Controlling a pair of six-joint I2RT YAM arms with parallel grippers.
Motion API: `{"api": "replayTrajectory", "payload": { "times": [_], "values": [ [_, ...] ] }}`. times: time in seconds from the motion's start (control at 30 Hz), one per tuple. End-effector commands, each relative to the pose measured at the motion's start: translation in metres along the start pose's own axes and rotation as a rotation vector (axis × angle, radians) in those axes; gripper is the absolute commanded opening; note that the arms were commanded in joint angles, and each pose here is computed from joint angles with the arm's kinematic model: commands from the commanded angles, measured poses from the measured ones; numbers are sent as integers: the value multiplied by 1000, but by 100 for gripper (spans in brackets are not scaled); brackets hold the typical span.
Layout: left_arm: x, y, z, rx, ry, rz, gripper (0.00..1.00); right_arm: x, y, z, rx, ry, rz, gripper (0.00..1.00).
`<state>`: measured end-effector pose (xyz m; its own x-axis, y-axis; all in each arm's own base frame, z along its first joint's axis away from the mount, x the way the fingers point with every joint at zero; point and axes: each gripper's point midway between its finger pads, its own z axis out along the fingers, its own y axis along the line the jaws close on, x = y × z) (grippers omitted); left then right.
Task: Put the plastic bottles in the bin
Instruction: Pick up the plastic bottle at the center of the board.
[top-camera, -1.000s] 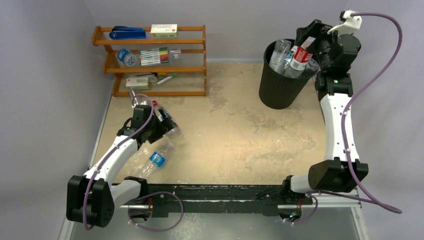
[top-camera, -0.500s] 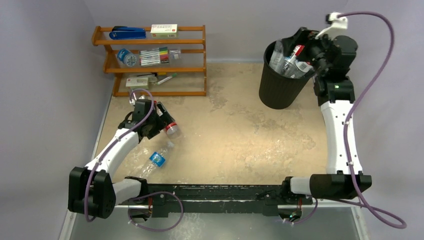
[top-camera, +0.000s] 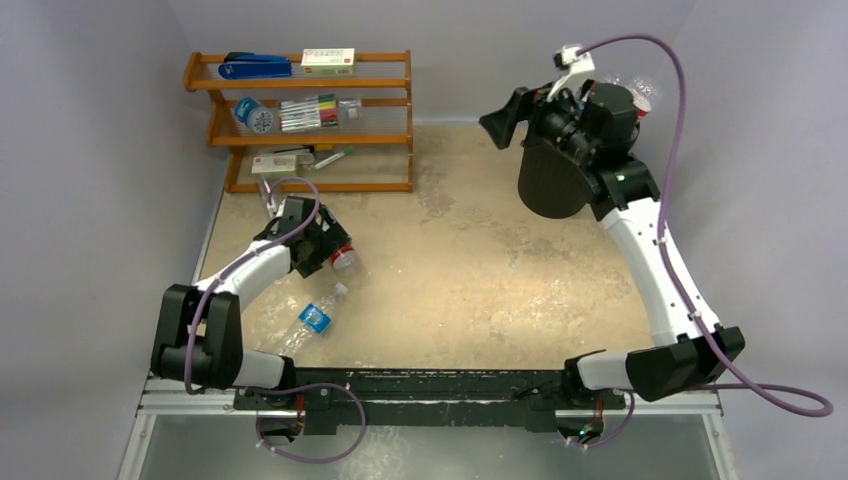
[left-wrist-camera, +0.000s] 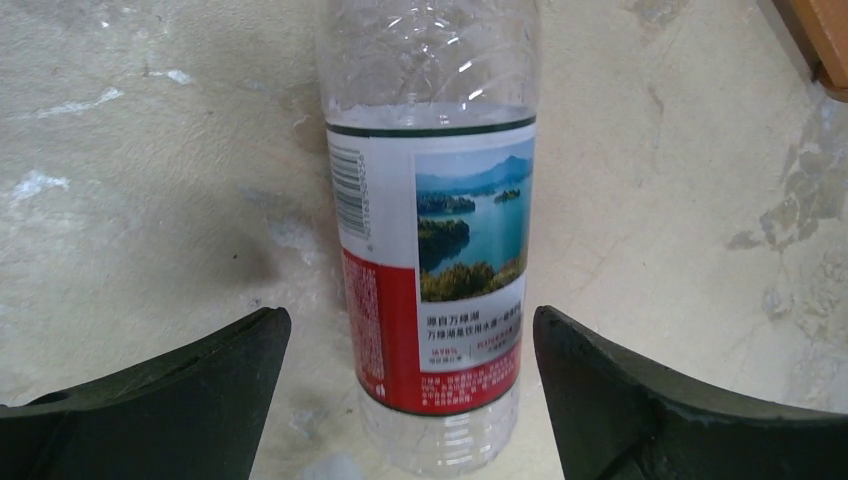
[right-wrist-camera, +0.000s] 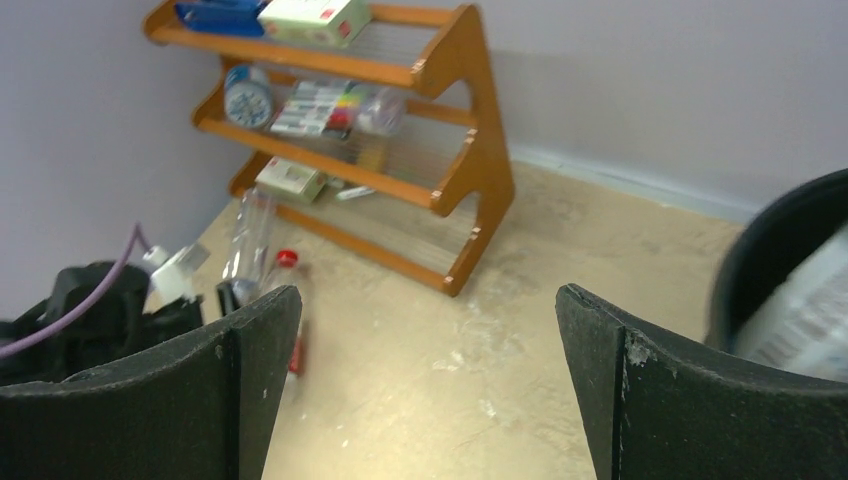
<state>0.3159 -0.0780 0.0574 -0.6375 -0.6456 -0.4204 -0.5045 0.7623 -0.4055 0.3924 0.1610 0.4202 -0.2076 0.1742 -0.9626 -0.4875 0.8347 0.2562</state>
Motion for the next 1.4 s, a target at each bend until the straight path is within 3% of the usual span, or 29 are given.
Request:
{"api": "replayTrajectory", "payload": {
  "times": [0.0,0.1,0.27,0.37,0.8,1.37],
  "values": [
    [-18,-20,10,50,-60,-30,92,14,29,11,-101,9,-6,100],
    [-16,-20,16,52,-51,-32,86,33,37,17,-126,47,3,100],
    [-15,-23,13,80,-55,-26,64,66,36,26,-135,112,23,100],
    [-15,-27,8,102,-53,-9,57,82,36,31,-148,145,35,100],
    [-19,-64,-40,255,-61,93,60,134,57,49,-327,280,165,100],
    [28,-178,-133,836,-6,305,63,167,85,58,-553,372,358,100]
  ]
}}
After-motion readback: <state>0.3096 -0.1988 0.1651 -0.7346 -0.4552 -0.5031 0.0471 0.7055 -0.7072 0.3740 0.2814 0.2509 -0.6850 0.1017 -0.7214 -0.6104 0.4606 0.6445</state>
